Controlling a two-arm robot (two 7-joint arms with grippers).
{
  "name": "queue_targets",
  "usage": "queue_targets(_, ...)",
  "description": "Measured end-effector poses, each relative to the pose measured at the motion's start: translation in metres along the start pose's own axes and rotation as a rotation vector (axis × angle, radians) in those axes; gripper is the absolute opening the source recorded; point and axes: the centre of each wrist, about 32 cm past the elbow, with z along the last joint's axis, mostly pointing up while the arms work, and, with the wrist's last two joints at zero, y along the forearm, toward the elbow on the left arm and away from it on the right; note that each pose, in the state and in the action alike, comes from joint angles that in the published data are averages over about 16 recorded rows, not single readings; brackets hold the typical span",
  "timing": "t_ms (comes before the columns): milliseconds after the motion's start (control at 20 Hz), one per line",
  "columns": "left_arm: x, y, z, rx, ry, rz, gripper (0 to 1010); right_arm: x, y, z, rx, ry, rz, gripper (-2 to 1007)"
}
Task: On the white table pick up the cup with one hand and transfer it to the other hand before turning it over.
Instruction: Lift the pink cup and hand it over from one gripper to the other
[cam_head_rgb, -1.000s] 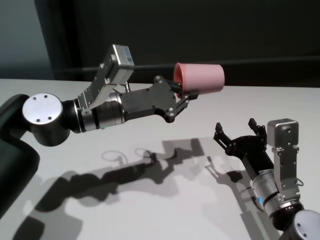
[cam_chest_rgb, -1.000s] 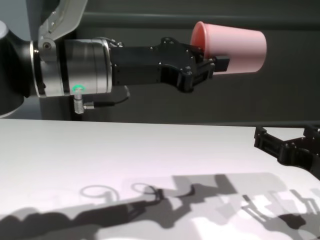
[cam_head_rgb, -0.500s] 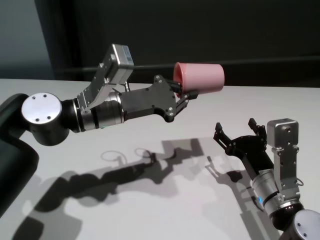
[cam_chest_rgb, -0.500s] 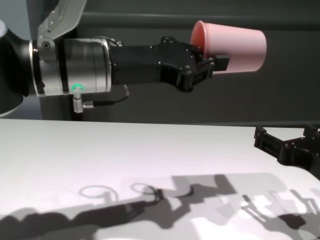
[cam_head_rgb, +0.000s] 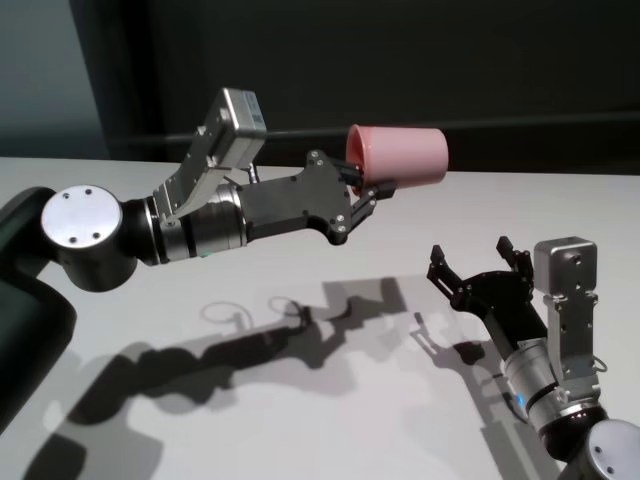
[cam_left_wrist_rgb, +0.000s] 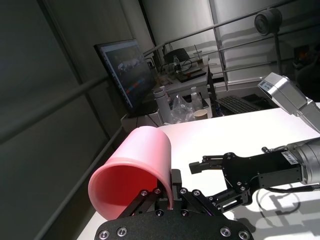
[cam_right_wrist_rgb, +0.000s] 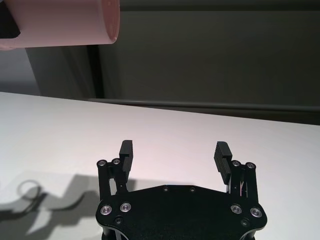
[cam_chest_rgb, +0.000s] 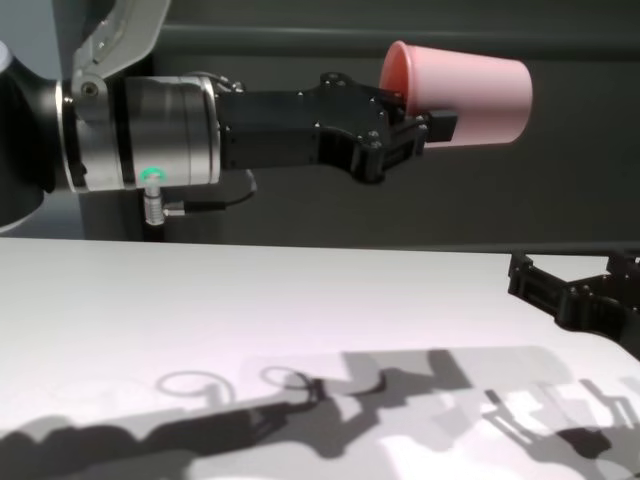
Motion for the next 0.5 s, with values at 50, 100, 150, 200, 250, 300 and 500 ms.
queue_targets(50,0.0000,0.000,0.0000,0.000,0.000,0.000,48,-0.0002,-0.0003,0.0014,0.001,0.000,0.006,1000)
queue_targets(100,0.0000,0.000,0.0001,0.000,0.000,0.000,48,-0.0002,-0.0007,0.0029,0.002,0.001,0.012,1000)
queue_targets(150,0.0000,0.000,0.0001,0.000,0.000,0.000,48,-0.0001,-0.0013,0.0046,0.005,0.004,0.020,1000)
queue_targets(200,0.0000,0.000,0.0001,0.000,0.000,0.000,48,0.0002,-0.0019,0.0064,0.007,0.009,0.028,1000)
queue_targets(250,0.0000,0.000,0.0001,0.000,-0.001,-0.001,48,0.0008,-0.0028,0.0083,0.010,0.016,0.037,1000)
queue_targets(300,0.0000,0.000,0.0001,0.000,-0.001,-0.001,48,0.0014,-0.0037,0.0102,0.014,0.024,0.047,1000)
queue_targets(500,-0.0001,0.000,0.0002,0.001,-0.001,-0.001,48,0.0059,-0.0090,0.0183,0.036,0.074,0.091,1000)
